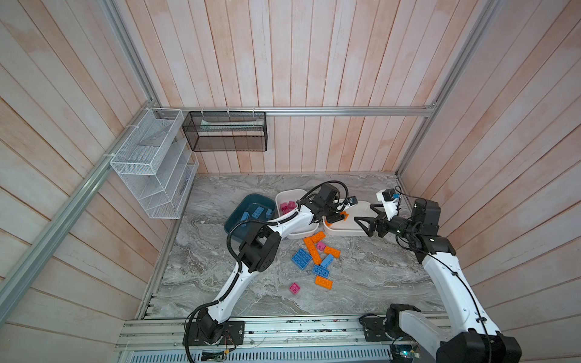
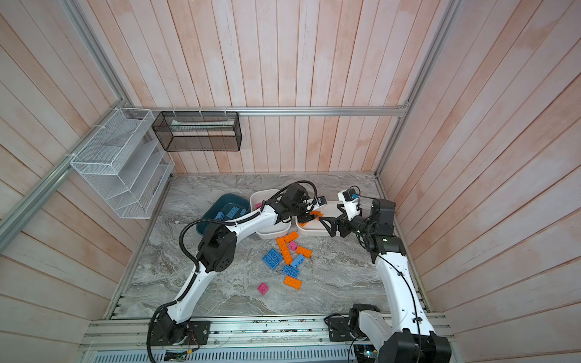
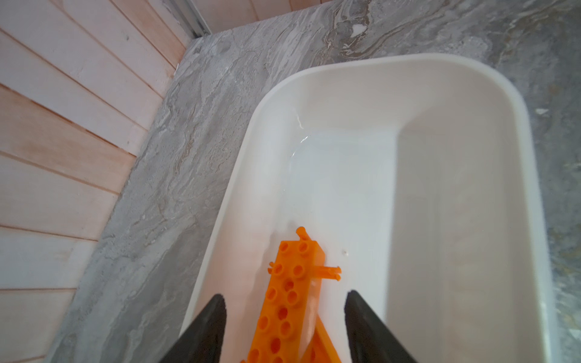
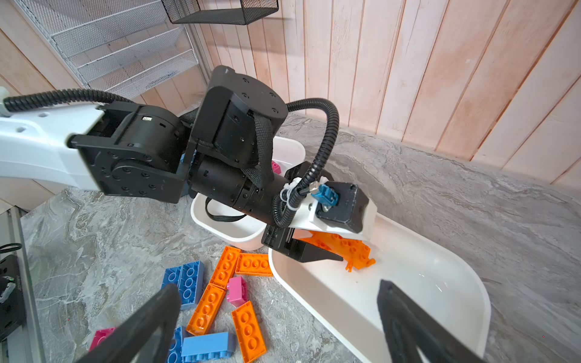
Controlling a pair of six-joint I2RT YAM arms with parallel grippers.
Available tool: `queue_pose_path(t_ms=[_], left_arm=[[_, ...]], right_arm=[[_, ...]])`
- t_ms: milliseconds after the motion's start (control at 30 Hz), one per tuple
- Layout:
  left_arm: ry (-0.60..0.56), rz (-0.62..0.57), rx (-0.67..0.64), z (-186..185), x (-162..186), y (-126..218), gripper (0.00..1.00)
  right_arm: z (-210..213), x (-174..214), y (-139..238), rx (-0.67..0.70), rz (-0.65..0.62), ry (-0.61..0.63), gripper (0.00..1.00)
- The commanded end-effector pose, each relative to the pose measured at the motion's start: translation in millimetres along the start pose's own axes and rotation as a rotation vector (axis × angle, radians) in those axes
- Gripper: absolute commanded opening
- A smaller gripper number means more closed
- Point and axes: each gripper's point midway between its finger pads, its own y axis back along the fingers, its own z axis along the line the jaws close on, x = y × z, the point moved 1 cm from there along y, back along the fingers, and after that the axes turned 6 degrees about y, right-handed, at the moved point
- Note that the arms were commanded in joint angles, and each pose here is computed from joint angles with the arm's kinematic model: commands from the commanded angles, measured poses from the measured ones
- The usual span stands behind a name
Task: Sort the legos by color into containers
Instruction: 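Lower the orange brick into the farther white tub and open the left gripper, then move the left gripper back down toward the brick pile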
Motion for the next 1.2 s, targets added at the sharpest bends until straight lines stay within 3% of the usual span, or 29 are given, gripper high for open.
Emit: queue_pose_path(t_ms=[0,133,267,400,633,867,1167], left_arm=[[-0.020,-0.075,0.011,6,-46,36,0.68],[0.020,-0.047,0.011,6,-55,78,0.70],[0.081,0.012,0.030,-16,-34,124,0.72],[0.126,0.067,0.118,-63,-1,176,0.72],[0.052,0.129,0.305,-144,54,250,0.73],[-0.077,0.303,0.403,-198,116,276,0.73],[-0.253,0.341,0.459,-226,151,258,0.72]], right_arm=[[5,6,3,-0.014,0.013,-0.019,0.98],[12,7,5,-0.041,0.015,-0.021,0.98],[21,7,8,-0.069,0.007,-0.011,0.98],[27,13,6,-0.092,0.027,0.000,0.98],[34,17,-3,-0.132,0.043,0.005,0.98],[39,21,-11,-0.156,0.078,0.025,0.98],[41,30,-17,-0.174,0.109,0.010,0.98]])
